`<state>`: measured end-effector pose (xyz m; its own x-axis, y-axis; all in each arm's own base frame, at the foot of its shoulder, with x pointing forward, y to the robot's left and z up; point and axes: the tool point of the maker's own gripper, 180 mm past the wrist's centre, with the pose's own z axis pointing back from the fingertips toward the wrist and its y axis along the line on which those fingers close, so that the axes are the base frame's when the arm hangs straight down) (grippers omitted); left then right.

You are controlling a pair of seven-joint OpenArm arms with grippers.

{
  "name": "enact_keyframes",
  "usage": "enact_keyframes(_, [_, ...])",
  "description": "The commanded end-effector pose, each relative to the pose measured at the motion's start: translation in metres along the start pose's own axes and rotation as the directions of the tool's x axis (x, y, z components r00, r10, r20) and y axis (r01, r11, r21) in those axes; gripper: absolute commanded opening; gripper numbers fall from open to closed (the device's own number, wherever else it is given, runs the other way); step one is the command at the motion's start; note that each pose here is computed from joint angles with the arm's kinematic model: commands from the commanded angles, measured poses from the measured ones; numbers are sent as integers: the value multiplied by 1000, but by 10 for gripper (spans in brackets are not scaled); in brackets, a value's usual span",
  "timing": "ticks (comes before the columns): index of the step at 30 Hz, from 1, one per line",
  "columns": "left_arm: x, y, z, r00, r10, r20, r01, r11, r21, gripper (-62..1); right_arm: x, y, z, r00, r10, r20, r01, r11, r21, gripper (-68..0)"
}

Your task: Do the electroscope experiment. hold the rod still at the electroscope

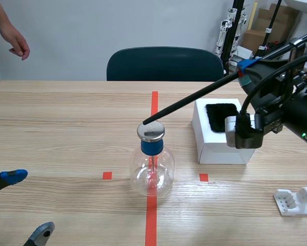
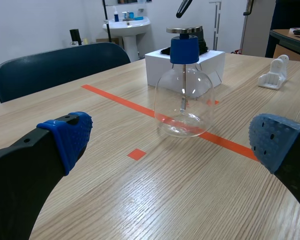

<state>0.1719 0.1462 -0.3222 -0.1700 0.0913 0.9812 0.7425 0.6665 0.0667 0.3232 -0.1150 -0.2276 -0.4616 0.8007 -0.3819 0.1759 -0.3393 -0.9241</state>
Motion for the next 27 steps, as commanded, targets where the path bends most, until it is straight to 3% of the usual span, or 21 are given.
enact_keyframes(1, [8,5,-1,999,-18,31,18,1000,2,14,-7,-11,-3,1000,15,-11,-16,999,-36,-616])
enact_keyframes(8, [8,5,-1,999,-18,31,18,1000,2,14,-7,-12,-3,1000,7,-9,-7,999,-40,-616])
enact_keyframes(15, [8,5,-1,999,-18,31,18,1000,2,14,-19,-33,-1,995,-97,-20,95,991,-94,-616])
enact_keyframes(22, [8,4,-1,999,-18,31,18,1000,1,14,-19,-64,16,976,-216,-18,211,966,-152,-616])
enact_keyframes(27, [8,4,-1,999,-18,31,18,1000,1,14,-5,-83,38,945,-326,-4,320,929,-188,-616])
